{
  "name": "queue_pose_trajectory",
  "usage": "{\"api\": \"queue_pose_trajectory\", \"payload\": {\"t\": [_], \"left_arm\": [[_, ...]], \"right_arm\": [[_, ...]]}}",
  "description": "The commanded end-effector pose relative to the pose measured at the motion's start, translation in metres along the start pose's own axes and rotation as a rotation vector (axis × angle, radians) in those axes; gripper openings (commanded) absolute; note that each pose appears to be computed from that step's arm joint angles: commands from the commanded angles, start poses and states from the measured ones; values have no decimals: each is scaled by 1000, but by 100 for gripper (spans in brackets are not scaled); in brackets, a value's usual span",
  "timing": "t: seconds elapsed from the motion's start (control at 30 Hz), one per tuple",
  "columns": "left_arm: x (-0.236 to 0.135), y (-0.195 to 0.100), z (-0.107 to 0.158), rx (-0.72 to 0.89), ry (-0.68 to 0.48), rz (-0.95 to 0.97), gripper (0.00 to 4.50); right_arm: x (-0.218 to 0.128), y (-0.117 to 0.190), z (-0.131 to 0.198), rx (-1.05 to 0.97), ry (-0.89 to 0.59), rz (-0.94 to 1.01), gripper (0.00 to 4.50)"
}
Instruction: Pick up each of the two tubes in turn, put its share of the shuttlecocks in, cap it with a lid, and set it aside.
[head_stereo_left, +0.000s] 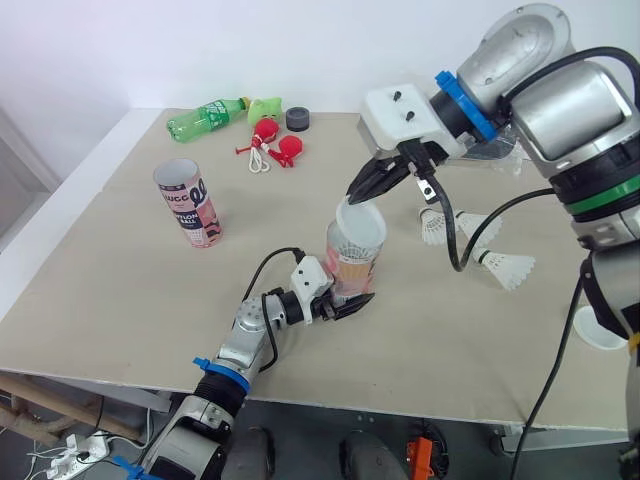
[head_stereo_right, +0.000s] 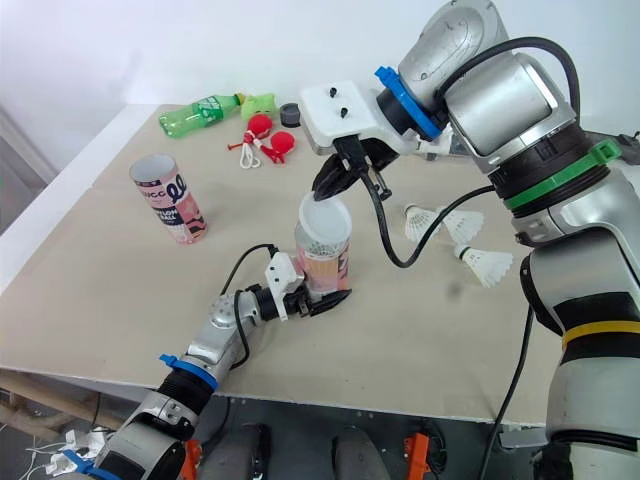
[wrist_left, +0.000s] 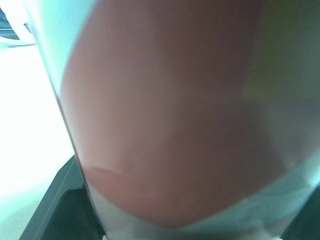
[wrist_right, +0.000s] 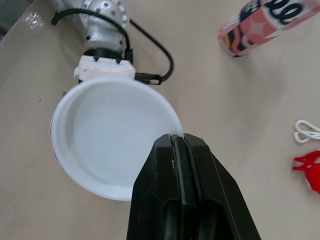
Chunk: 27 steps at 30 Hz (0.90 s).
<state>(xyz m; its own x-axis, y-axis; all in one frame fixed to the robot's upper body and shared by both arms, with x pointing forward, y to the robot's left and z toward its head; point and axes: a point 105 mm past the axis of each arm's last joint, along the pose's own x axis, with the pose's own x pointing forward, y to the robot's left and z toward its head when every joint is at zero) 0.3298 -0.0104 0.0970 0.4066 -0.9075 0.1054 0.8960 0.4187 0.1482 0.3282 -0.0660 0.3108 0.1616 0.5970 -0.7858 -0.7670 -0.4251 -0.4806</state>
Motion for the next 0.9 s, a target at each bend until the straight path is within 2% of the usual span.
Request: {"api": "queue_pose_trajectory", "payload": {"t": [0.03, 0.87, 0.9], "left_arm": [[-6, -4, -21, -55, 67, 7, 313], [-6, -4, -20, -57, 66, 13, 313], [-6, -4, -20, -58, 66, 13, 313]], "right_arm": [[-2, 4, 2, -43, 23, 30, 14], [14, 8, -13, -97, 92, 56, 14], [14, 8, -13, -97, 92, 54, 39]]}}
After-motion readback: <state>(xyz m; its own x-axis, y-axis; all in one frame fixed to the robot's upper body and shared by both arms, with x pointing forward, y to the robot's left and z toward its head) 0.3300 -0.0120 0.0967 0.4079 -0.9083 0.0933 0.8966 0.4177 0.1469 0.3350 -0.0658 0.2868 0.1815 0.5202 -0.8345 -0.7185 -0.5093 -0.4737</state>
